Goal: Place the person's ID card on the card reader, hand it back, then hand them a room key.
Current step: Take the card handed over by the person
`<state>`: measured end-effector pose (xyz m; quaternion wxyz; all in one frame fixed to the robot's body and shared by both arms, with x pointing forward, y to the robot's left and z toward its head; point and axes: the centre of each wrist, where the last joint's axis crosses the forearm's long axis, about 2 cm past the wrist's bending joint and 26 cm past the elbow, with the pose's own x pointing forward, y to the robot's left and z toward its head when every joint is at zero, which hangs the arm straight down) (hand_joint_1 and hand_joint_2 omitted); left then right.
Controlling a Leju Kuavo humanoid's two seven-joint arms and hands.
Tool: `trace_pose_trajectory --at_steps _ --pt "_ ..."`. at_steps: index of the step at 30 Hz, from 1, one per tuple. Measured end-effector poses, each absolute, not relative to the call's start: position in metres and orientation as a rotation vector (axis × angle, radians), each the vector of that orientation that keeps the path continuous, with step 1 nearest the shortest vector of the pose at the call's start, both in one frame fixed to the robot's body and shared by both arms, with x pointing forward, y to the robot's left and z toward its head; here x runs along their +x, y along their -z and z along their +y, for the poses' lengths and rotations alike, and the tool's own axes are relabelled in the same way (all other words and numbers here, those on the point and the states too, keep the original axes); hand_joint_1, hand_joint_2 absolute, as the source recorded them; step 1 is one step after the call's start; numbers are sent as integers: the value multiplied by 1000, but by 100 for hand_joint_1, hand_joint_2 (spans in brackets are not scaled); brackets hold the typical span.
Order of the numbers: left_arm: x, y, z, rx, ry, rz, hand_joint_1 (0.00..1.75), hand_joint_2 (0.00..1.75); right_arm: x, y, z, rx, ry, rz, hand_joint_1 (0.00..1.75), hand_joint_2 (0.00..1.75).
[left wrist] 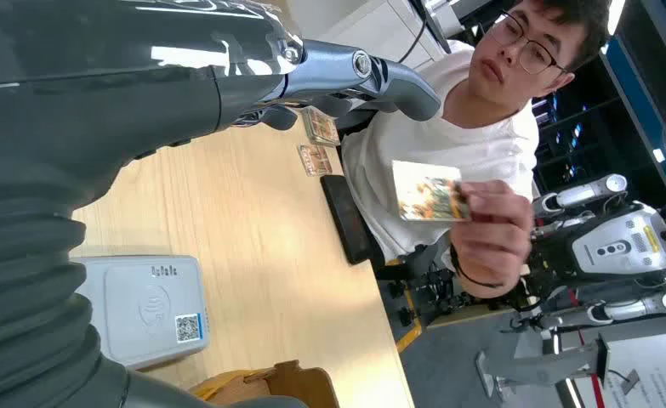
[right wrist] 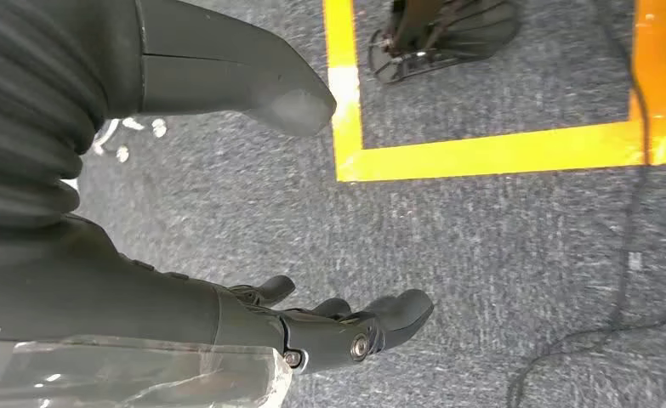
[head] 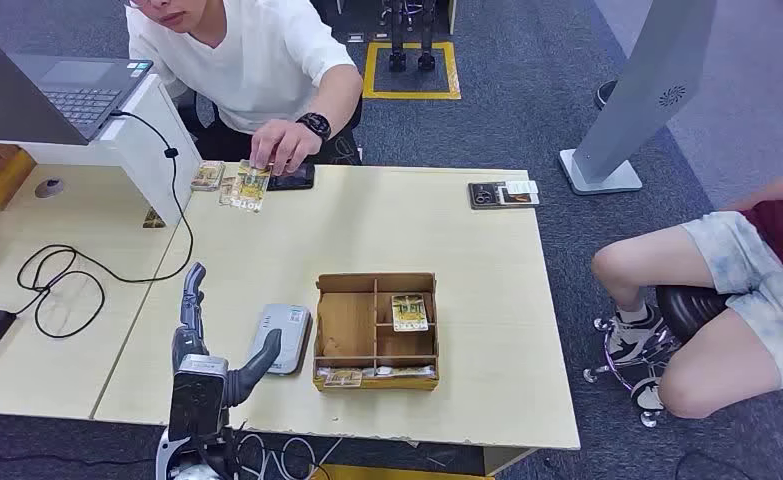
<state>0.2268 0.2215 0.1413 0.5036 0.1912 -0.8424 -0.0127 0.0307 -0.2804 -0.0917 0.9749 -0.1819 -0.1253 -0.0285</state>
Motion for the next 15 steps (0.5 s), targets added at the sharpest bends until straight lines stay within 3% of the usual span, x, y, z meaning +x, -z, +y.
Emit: trace_pose_trajectory --at_steps 15 --pt "220 -151 205 444 72 -2036 0 175 -2 64 -278 -391 226 -153 0 175"
